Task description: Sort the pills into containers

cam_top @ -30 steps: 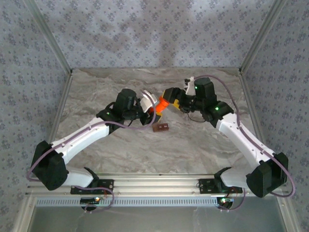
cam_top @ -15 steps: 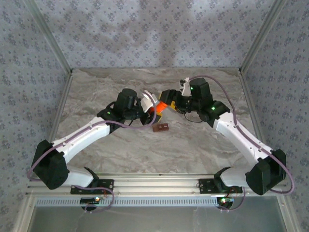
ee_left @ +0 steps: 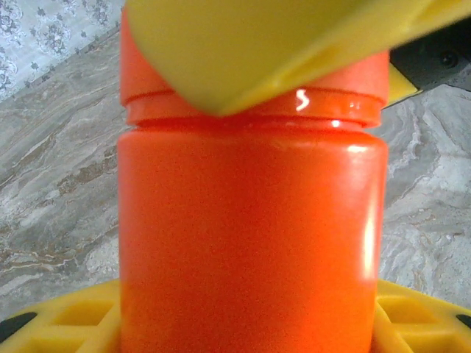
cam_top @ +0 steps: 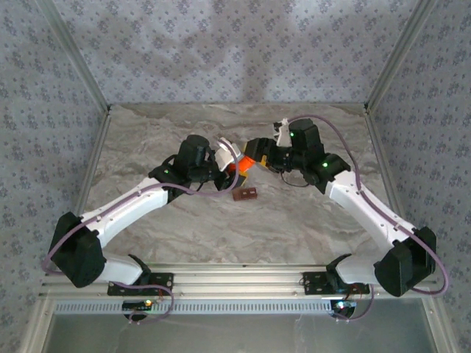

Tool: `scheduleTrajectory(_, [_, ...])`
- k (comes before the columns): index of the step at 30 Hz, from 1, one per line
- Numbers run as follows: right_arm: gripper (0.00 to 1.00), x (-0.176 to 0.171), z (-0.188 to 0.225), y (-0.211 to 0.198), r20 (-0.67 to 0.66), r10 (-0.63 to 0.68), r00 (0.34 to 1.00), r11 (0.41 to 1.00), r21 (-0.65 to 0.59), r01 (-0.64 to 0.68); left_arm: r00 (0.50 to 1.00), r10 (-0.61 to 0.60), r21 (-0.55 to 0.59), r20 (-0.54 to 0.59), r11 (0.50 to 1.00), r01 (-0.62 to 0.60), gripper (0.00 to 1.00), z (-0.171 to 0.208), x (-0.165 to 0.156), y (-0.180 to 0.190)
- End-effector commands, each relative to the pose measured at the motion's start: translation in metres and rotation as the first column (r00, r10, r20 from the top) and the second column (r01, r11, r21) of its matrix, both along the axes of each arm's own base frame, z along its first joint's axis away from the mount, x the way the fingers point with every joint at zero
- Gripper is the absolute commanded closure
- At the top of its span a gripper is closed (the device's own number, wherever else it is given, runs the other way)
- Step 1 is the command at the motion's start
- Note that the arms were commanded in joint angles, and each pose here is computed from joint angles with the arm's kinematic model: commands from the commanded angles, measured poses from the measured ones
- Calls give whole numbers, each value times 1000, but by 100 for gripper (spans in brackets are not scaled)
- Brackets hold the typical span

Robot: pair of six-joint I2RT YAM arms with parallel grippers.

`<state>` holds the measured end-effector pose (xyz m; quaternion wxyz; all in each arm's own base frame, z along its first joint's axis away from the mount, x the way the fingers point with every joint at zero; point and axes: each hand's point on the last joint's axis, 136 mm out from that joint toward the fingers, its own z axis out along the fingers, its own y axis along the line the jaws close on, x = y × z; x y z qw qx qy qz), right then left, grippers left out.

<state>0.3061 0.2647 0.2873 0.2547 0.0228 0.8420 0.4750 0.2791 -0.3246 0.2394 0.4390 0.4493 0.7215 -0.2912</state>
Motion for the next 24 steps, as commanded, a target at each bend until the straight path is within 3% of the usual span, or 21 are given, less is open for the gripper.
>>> scheduleTrajectory(1, [30,-4,16,-7,35,1,999,1000,7,-2,998,-26,-56,52,998,28,100,26,2,-7])
scheduleTrajectory(12, [46,-6,19,-8,51,34,998,999,22,-35,998,-25,-61,57,998,29,100,29,2,-8])
scheduleTrajectory(19, [47,-7,13,2,77,131,988,991,19,-133,998,-23,-58,56,998,26,100,29,2,-8])
scheduleTrajectory(22, [50,-11,12,9,136,226,965,974,-7,-227,998,-24,-59,54,998,27,100,29,2,-7])
scheduleTrajectory(24, [50,-17,26,13,279,334,900,942,-75,-326,998,-24,-59,56,998,27,100,29,2,-7])
